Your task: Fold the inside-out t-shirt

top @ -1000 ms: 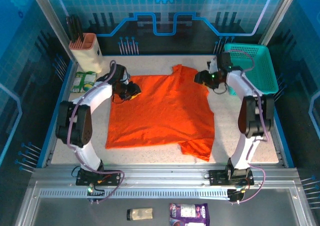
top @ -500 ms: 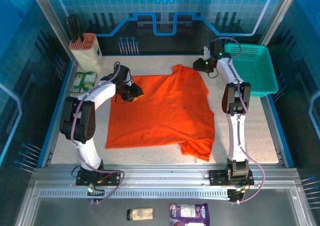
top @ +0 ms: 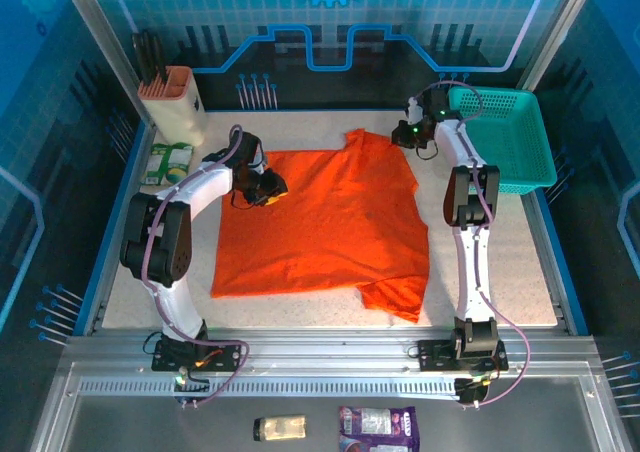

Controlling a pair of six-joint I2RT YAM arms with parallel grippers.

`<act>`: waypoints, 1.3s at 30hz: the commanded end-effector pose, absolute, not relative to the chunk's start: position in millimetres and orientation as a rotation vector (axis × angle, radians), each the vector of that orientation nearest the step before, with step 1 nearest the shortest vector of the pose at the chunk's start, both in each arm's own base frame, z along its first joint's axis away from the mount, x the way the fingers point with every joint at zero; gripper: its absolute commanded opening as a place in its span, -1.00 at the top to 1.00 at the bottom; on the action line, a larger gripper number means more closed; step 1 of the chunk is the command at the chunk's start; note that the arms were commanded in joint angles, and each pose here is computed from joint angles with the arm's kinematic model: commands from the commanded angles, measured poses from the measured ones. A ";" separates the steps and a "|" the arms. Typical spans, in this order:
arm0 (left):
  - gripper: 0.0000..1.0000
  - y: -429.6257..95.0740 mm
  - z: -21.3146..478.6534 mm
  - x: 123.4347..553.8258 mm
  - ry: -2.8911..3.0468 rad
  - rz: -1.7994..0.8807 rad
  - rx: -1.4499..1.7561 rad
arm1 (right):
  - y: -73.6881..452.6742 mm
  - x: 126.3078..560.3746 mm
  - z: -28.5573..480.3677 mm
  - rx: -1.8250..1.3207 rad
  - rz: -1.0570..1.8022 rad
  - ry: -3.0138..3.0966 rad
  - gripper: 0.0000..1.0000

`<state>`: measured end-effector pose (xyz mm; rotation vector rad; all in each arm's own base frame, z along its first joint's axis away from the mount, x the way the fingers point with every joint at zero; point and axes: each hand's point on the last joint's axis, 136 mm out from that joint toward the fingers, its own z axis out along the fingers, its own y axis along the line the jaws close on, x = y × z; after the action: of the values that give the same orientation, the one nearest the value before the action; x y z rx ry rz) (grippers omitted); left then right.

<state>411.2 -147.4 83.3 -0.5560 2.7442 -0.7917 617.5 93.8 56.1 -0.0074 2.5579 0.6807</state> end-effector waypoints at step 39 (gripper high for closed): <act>0.41 -145.4 68.5 389.2 2.789 -0.771 -0.550 | 191.7 462.4 58.9 0.062 0.798 2.864 0.25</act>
<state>393.0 -143.4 61.6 -0.5876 2.8008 -0.7663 476.3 192.4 72.4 0.0085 2.7945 0.8149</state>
